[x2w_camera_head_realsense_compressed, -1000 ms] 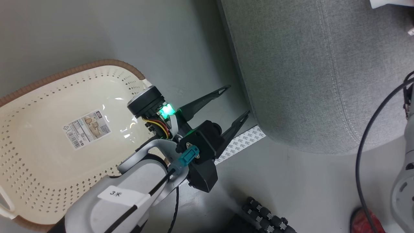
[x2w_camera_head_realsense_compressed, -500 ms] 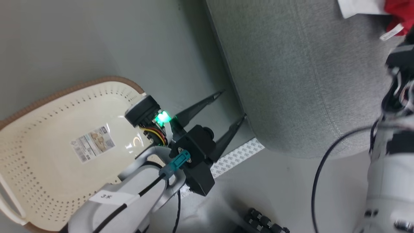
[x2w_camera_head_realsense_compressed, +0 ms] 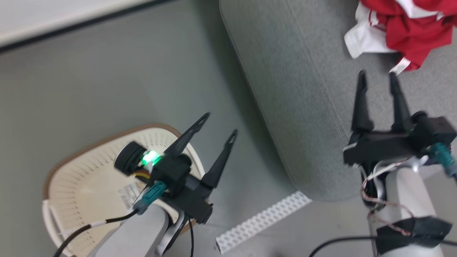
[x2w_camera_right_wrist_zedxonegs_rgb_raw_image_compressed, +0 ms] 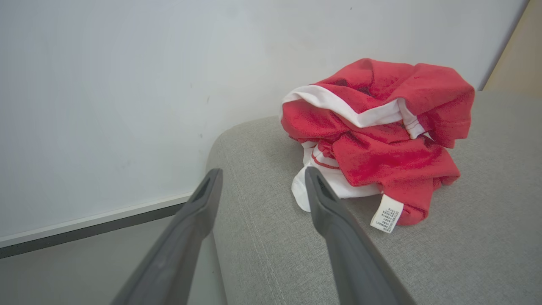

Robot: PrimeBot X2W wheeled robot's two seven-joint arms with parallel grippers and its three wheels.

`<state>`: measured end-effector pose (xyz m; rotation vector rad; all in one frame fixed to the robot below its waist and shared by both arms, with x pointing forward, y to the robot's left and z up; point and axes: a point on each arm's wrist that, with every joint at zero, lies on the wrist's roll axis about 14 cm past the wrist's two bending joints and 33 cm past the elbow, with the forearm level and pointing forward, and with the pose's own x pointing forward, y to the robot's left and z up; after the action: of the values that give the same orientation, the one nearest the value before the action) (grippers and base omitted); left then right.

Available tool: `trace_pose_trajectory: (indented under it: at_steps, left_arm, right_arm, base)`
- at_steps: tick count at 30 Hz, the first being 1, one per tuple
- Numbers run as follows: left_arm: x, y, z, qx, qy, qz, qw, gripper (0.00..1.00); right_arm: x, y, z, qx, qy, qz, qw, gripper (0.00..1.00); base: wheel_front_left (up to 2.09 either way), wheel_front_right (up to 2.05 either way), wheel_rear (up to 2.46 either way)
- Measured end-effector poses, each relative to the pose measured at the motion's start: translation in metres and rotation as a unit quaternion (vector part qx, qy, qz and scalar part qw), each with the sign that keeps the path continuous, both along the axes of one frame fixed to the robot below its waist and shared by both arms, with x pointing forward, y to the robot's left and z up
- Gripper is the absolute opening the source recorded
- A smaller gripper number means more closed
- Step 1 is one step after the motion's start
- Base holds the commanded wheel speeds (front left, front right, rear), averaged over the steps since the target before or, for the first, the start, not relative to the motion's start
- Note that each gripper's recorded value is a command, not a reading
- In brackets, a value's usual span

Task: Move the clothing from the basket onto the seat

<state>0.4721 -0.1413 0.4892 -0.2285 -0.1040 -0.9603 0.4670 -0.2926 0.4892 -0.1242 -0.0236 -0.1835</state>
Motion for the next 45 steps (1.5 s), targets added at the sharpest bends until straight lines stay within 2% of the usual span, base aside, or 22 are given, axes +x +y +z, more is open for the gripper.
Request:
trace_pose_trajectory:
  at_steps: [4, 6, 13, 20, 28, 32, 38, 45]
  left_arm:
    - [0.001, 0.027, 0.008, -0.003, 0.013, 0.056, 0.998, 1.00]
    - [0.000, 0.052, 0.014, -0.003, 0.023, 0.103, 0.994, 1.00]
    - [-0.009, 0.125, 0.024, 0.009, 0.033, 0.220, 0.975, 1.00]
    - [-0.034, 0.208, 0.050, 0.004, 0.014, 0.343, 0.939, 1.00]
    - [-0.085, 0.285, 0.068, 0.005, -0.012, 0.447, 0.894, 1.00]
    - [-0.111, 0.309, 0.076, 0.003, -0.027, 0.480, 0.877, 1.00]
    - [-0.143, 0.327, 0.083, 0.011, -0.052, 0.500, 0.864, 1.00]
    - [-0.167, 0.328, 0.069, 0.024, -0.041, 0.493, 0.869, 1.00]
  right_arm:
    - [-0.013, 0.030, 0.007, 0.004, -0.004, 0.046, 0.999, 1.00]
    - [-0.023, 0.054, 0.011, 0.004, -0.004, 0.085, 0.996, 1.00]
    - [-0.044, 0.106, 0.023, 0.031, -0.020, 0.158, 0.987, 1.00]
    - [-0.068, 0.149, 0.041, 0.049, -0.044, 0.223, 0.973, 1.00]
    - [-0.093, 0.170, 0.050, 0.057, -0.060, 0.254, 0.964, 1.00]
    - [-0.108, 0.184, 0.053, 0.056, -0.065, 0.275, 0.958, 1.00]
    - [-0.127, 0.201, 0.056, 0.062, -0.073, 0.295, 0.951, 1.00]
    - [-0.143, 0.207, 0.050, 0.069, -0.066, 0.301, 0.949, 1.00]
  base:
    - [0.00, 0.00, 0.00]
    - [0.00, 0.00, 0.00]
    - [0.00, 0.00, 0.00]
    - [0.00, 0.00, 0.00]
    - [0.00, 0.00, 0.00]
    - [0.00, 0.00, 0.00]
    - [0.00, 0.00, 0.00]
    - [0.00, 0.00, 0.00]
